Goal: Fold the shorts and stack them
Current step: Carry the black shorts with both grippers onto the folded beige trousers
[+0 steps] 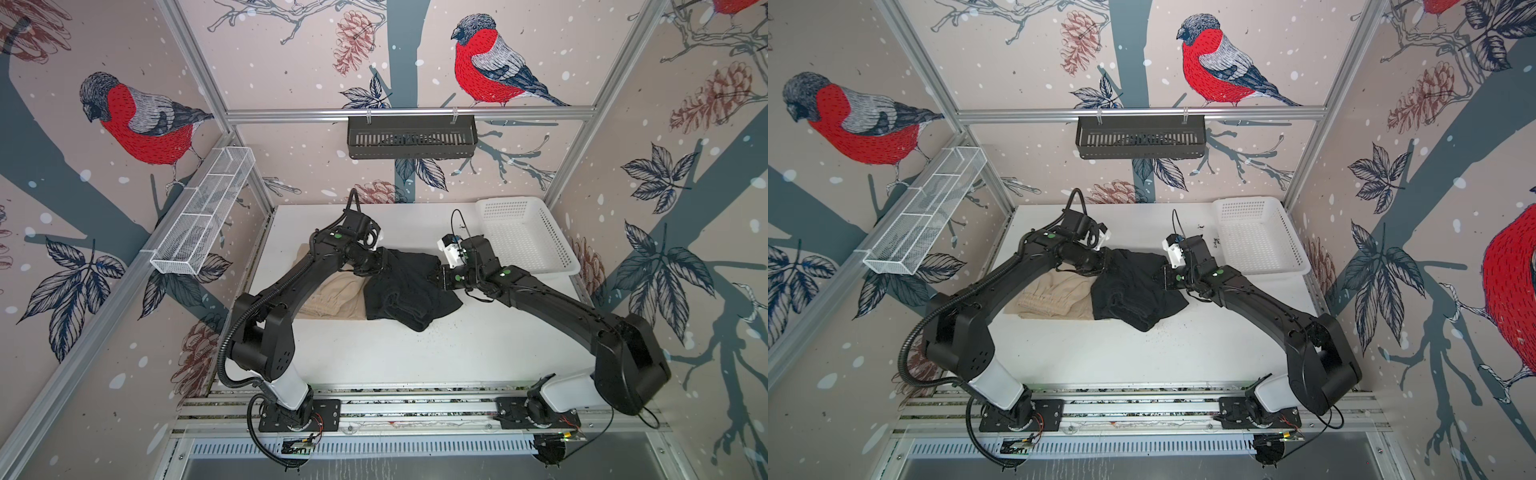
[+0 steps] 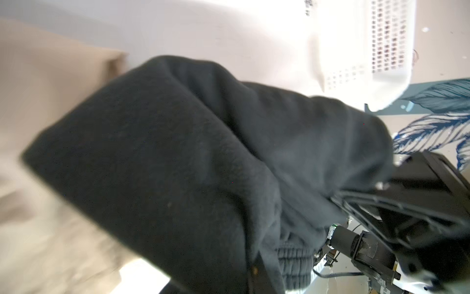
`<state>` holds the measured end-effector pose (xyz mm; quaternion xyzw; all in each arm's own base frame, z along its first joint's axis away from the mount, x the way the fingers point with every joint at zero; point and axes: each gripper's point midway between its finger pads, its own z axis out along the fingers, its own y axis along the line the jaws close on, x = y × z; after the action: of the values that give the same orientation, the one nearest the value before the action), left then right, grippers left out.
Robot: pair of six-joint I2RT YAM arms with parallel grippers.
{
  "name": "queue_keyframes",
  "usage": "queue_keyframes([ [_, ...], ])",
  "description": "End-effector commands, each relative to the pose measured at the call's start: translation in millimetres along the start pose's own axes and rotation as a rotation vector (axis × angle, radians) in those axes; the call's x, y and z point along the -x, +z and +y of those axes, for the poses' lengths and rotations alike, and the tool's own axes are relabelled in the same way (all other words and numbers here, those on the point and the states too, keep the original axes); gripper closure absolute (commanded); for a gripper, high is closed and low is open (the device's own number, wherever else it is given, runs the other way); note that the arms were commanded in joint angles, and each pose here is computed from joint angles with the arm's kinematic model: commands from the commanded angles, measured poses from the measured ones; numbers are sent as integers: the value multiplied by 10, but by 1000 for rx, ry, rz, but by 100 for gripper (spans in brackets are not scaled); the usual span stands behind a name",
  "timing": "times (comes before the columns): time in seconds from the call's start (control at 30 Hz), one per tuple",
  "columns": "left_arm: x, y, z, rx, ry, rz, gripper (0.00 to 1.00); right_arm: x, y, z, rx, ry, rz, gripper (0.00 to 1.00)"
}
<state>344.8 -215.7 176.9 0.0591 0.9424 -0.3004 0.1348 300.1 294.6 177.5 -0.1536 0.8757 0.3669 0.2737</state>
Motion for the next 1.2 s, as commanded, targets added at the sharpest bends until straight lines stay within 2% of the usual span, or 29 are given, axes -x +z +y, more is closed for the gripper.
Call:
queue_keyframes([
  [0.0,80,-332,276,83,35,-10,100,155,84,336,72,30,-51,99],
  [0.13,251,-666,611,154,13,-35,100,189,302,745,161,8,-64,99],
  [0.23,324,-824,967,214,-58,-63,100,214,528,995,199,-30,-58,99],
  [0.3,323,-888,1089,201,-78,-55,100,237,662,1135,232,-40,-43,99],
  [0.4,260,-1063,1313,284,-115,-33,100,244,819,1329,275,-63,-36,99],
  [0.53,227,-1282,1479,358,-150,-65,100,242,1004,1488,319,-76,-18,100],
  [0.73,171,-1391,1608,451,-187,-52,100,180,1131,1718,385,-74,-3,100],
  [0.87,231,-1281,1765,481,-196,-60,100,109,1248,1686,375,-70,-5,99],
  [1.03,403,-1042,2092,534,-204,-92,100,80,1400,1384,278,-90,-83,99],
  [1.17,574,-982,2308,589,-222,-146,100,33,1535,1190,230,-121,-137,100],
])
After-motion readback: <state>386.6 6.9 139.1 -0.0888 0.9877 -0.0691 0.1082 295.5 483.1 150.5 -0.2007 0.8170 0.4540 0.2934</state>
